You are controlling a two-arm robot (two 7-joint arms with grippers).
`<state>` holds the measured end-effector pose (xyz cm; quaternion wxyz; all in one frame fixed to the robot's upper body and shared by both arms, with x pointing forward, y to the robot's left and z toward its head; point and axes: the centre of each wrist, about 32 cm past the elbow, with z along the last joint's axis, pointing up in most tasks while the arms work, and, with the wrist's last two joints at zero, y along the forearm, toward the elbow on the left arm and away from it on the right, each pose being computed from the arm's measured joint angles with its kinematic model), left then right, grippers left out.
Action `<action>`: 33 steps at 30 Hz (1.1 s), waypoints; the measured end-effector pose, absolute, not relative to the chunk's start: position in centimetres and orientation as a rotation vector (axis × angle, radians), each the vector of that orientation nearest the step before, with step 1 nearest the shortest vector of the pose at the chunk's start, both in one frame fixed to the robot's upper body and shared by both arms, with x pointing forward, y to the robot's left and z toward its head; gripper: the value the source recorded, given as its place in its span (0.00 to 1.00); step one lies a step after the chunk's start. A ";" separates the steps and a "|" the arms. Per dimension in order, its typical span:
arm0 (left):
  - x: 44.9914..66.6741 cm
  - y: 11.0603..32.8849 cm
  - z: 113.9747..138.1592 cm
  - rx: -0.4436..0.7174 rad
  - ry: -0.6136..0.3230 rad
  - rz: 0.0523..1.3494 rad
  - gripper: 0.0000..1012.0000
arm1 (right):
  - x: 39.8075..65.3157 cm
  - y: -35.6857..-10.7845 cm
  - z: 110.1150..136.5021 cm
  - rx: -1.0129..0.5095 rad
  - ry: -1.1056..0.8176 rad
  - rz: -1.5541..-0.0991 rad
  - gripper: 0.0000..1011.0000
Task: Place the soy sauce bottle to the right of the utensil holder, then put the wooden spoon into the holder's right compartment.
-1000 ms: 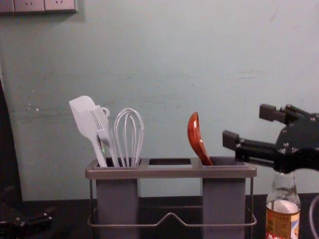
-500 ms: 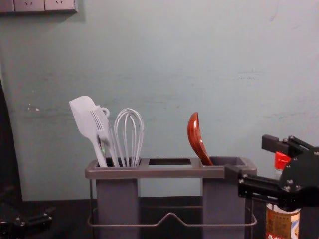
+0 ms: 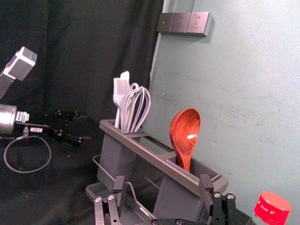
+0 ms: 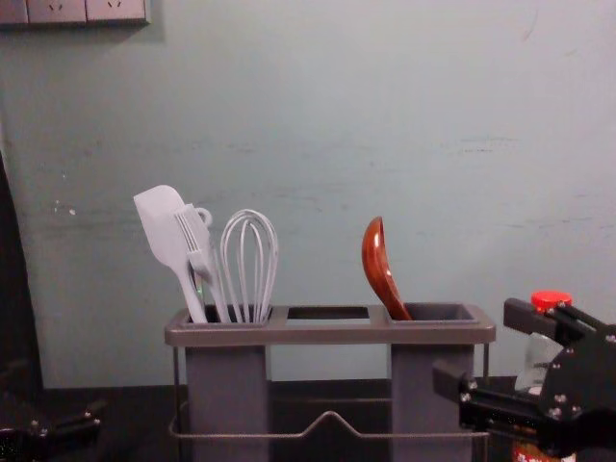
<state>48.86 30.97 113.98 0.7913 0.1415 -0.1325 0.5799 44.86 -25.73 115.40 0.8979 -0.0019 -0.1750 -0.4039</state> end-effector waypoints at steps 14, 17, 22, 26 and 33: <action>48.9 31.0 114.0 0.305 -0.285 1.248 1.00 | 45.3 -25.9 114.2 -0.044 -0.317 -0.832 0.99; 48.9 31.0 114.0 0.304 -0.285 1.248 1.00 | 45.3 -25.8 114.2 -0.044 -0.317 -0.832 0.99; 48.9 31.0 114.0 0.305 -0.285 1.248 1.00 | 45.2 -25.8 114.2 -0.042 -0.319 -0.833 0.99; 48.9 31.0 114.0 0.305 -0.285 1.248 1.00 | 45.2 -25.8 114.2 -0.039 -0.321 -0.834 0.99; 48.9 31.0 114.0 0.304 -0.285 1.248 1.00 | 45.2 -25.8 114.2 -0.037 -0.323 -0.837 0.99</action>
